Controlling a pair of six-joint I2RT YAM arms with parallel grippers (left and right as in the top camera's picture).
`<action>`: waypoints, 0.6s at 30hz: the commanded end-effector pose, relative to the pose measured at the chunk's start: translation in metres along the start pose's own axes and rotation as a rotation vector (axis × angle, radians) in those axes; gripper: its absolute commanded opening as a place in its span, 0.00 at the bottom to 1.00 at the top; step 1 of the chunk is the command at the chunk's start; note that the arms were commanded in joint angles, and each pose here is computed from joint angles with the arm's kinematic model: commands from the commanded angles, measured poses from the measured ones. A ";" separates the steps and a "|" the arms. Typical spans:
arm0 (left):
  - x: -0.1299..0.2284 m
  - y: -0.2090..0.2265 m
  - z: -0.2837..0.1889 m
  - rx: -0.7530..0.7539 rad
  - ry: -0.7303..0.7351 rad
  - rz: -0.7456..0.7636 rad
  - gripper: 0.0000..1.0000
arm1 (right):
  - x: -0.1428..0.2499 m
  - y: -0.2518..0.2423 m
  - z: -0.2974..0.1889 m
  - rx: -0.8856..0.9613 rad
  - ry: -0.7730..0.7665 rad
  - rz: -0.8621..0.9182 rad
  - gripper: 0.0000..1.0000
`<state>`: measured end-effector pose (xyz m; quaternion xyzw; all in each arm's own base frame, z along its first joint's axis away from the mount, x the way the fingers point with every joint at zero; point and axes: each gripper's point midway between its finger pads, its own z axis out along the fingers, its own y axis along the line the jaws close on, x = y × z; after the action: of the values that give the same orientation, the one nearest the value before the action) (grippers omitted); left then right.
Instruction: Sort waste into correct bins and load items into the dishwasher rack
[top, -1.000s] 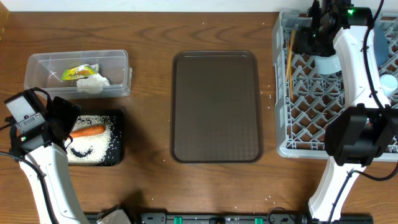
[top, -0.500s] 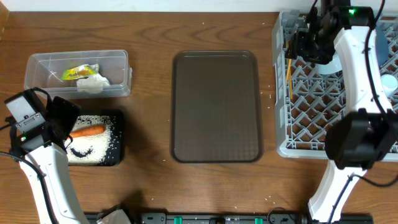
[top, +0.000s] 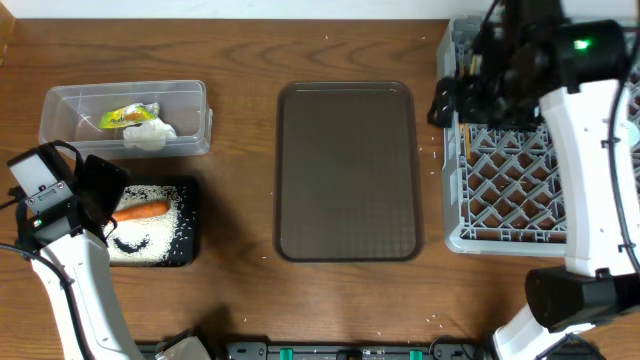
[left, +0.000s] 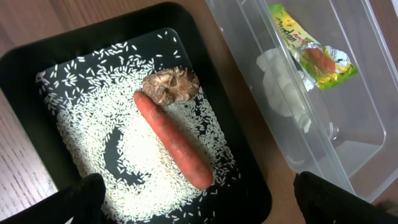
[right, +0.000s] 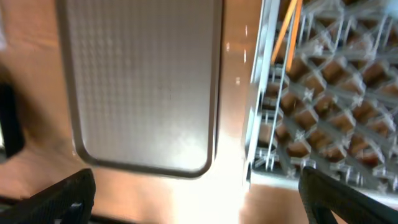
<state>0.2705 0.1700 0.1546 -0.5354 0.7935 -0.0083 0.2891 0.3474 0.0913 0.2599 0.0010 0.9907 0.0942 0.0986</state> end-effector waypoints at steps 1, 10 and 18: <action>-0.005 0.000 -0.005 -0.001 -0.021 0.011 0.98 | 0.012 0.005 0.005 0.069 0.039 0.010 0.99; -0.005 0.000 -0.005 -0.001 -0.021 0.011 0.98 | 0.053 0.023 -0.001 0.277 0.013 -0.096 0.99; -0.005 0.000 -0.005 -0.001 -0.021 0.011 0.98 | 0.105 0.007 0.022 0.345 0.042 -0.078 0.99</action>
<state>0.2706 0.1700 0.1548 -0.5352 0.7936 -0.0085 0.2893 0.2576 0.1160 0.2281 -0.0465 0.9952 -0.0545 0.0662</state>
